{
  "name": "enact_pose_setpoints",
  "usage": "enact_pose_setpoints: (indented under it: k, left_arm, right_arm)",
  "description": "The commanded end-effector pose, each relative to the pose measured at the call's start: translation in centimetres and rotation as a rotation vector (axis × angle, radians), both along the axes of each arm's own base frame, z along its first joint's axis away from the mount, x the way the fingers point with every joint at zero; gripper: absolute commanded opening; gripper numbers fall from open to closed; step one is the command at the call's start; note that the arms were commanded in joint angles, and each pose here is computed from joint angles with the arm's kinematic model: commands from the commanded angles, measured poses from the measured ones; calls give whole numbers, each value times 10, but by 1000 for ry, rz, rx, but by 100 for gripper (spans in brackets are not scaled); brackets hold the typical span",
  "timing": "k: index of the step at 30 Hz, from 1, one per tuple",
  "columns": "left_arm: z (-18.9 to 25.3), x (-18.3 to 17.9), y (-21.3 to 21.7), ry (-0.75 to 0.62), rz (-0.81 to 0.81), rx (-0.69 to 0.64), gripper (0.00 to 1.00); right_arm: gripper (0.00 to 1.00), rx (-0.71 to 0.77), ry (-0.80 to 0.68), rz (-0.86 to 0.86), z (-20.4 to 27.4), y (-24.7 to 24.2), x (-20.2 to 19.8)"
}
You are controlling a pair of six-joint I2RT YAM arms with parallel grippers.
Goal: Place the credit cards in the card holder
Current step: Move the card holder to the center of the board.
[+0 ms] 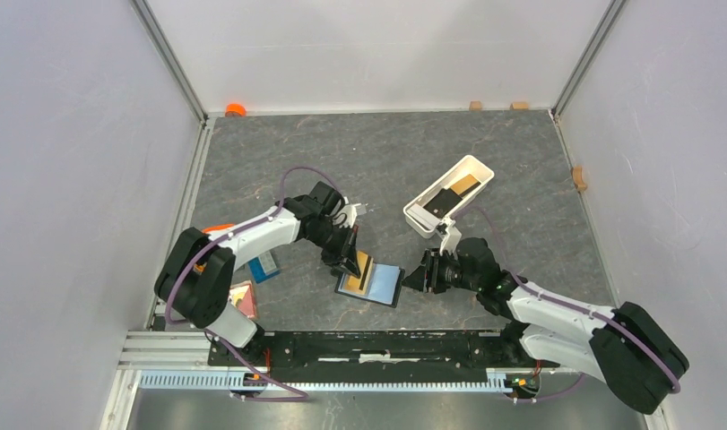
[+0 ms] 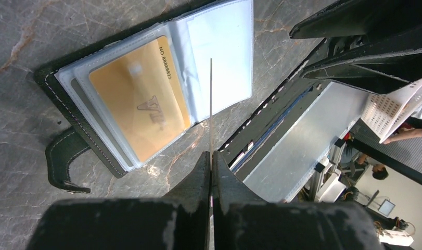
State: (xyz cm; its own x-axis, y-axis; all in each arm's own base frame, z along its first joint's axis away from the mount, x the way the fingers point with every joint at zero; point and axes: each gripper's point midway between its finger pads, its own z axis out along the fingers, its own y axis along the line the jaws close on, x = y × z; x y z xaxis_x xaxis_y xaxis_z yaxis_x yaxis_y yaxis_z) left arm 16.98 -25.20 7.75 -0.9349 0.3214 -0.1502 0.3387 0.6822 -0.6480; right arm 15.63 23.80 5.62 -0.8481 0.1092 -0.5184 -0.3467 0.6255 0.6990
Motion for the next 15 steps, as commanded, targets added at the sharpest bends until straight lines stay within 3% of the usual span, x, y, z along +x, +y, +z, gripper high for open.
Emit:
enact_pose_setpoints:
  k: [1, 15]
  left_arm:
    - [3, 2, -5, -5, -58, -27, 2]
    - [-3, 2, -5, 10, -49, -26, 2]
  right_arm:
    - [45, 79, -23, 0, 17, 19, 8]
    - [37, 76, 45, 57, 3, 44, 3]
